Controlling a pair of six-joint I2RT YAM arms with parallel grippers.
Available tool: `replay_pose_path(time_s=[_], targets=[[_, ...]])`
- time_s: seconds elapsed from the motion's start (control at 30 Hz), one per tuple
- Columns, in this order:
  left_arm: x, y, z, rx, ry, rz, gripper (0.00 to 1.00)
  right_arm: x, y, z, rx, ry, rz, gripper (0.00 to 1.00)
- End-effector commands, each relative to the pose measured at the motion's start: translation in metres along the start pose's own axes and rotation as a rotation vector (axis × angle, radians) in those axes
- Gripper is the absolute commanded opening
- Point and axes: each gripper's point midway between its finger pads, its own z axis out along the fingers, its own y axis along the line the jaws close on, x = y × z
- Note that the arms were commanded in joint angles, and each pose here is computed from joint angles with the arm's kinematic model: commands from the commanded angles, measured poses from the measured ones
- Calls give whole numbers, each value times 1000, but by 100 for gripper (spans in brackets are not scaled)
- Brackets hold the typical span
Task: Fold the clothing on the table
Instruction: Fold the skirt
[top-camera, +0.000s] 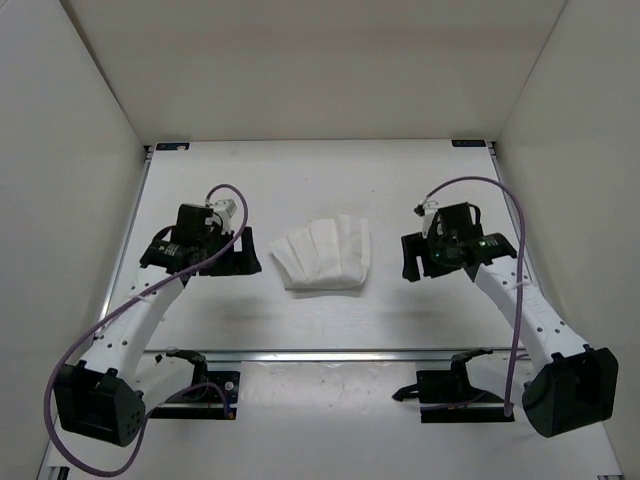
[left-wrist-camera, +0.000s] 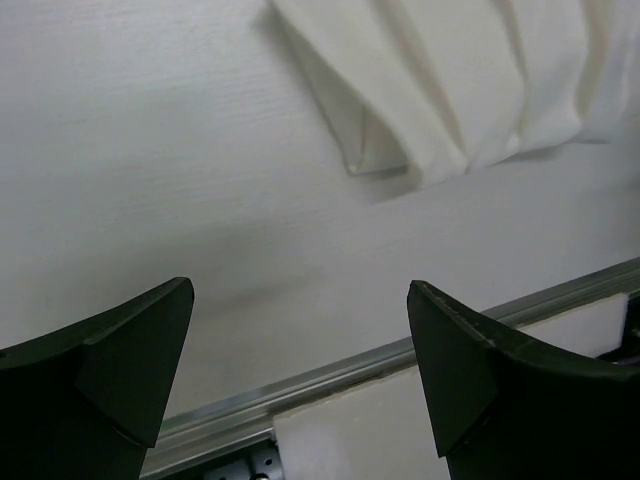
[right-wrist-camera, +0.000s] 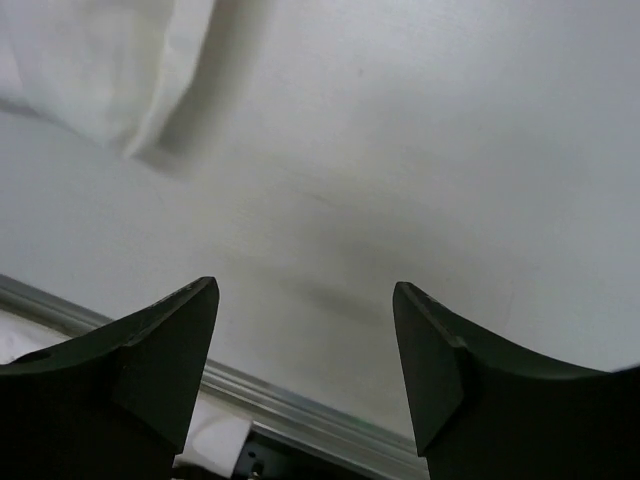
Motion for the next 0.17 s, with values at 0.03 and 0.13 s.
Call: replay_pose_path(time_s=[0.03,0.13], targets=[[30,37,-4,-177,125,56,99,44,-11,6,33,102,-33,70],[39,43,-3,-197,137,58,99,50,-10,8,55,106,-40,72]])
